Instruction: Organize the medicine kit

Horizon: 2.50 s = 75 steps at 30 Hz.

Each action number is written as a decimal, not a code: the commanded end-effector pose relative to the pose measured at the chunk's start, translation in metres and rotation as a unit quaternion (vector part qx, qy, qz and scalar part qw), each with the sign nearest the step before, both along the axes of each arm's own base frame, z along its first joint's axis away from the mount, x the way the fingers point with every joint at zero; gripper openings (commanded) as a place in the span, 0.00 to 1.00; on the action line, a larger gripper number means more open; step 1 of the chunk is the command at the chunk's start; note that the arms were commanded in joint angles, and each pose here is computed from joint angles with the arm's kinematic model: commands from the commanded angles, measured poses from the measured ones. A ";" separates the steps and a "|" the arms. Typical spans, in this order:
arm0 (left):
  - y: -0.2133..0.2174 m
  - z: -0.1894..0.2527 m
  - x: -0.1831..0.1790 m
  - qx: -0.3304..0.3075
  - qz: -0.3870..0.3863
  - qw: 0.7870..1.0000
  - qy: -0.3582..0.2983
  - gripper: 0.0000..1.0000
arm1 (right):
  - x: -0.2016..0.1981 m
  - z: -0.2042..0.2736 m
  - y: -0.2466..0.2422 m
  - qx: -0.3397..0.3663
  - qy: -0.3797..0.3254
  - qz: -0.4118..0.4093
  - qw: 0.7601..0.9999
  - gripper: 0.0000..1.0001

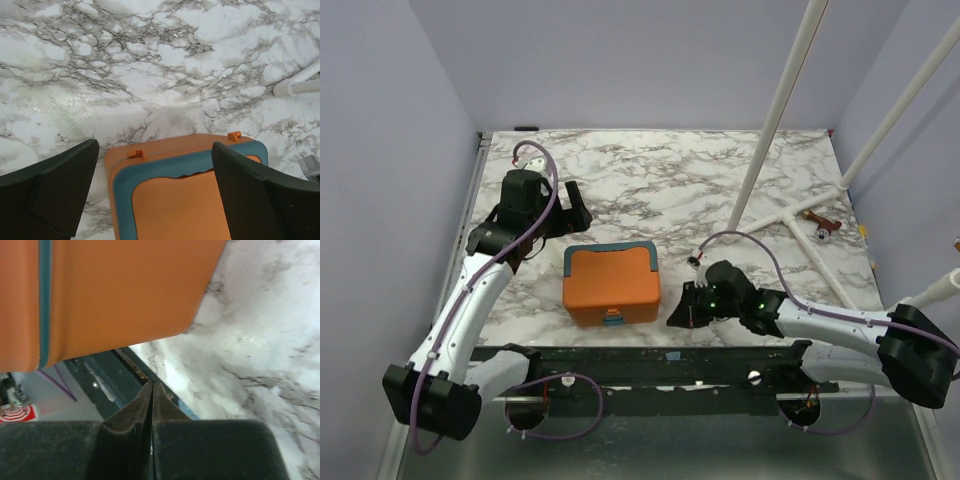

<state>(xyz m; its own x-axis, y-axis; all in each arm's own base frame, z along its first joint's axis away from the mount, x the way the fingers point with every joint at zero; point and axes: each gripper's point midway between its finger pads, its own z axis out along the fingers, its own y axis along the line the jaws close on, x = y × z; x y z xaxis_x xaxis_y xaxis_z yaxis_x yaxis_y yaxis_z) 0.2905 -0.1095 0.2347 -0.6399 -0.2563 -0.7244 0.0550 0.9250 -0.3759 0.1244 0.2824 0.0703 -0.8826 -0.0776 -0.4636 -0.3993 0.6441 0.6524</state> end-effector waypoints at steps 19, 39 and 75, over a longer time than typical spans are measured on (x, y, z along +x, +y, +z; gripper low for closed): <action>-0.040 -0.079 -0.003 -0.047 -0.101 0.986 0.127 0.67 | 0.025 0.060 0.073 0.189 0.013 -0.150 0.970 0.01; -0.015 -0.090 -0.066 -0.054 -0.051 0.991 0.109 0.65 | 0.128 0.061 0.065 0.092 -0.098 -0.198 0.971 0.01; -0.019 -0.001 -0.081 -0.065 -0.098 0.993 -0.006 0.65 | 0.103 0.105 0.026 0.048 -0.117 -0.121 0.985 0.29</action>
<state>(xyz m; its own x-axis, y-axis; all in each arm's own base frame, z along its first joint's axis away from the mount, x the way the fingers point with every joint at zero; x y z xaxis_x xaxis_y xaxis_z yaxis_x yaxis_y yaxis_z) 0.2081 -0.1125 0.2155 -0.6843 -0.2924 -0.6680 0.1075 0.8656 -0.4890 0.2425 0.2960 0.1708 -0.6787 0.1868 -0.7103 -0.3820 0.7362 0.5586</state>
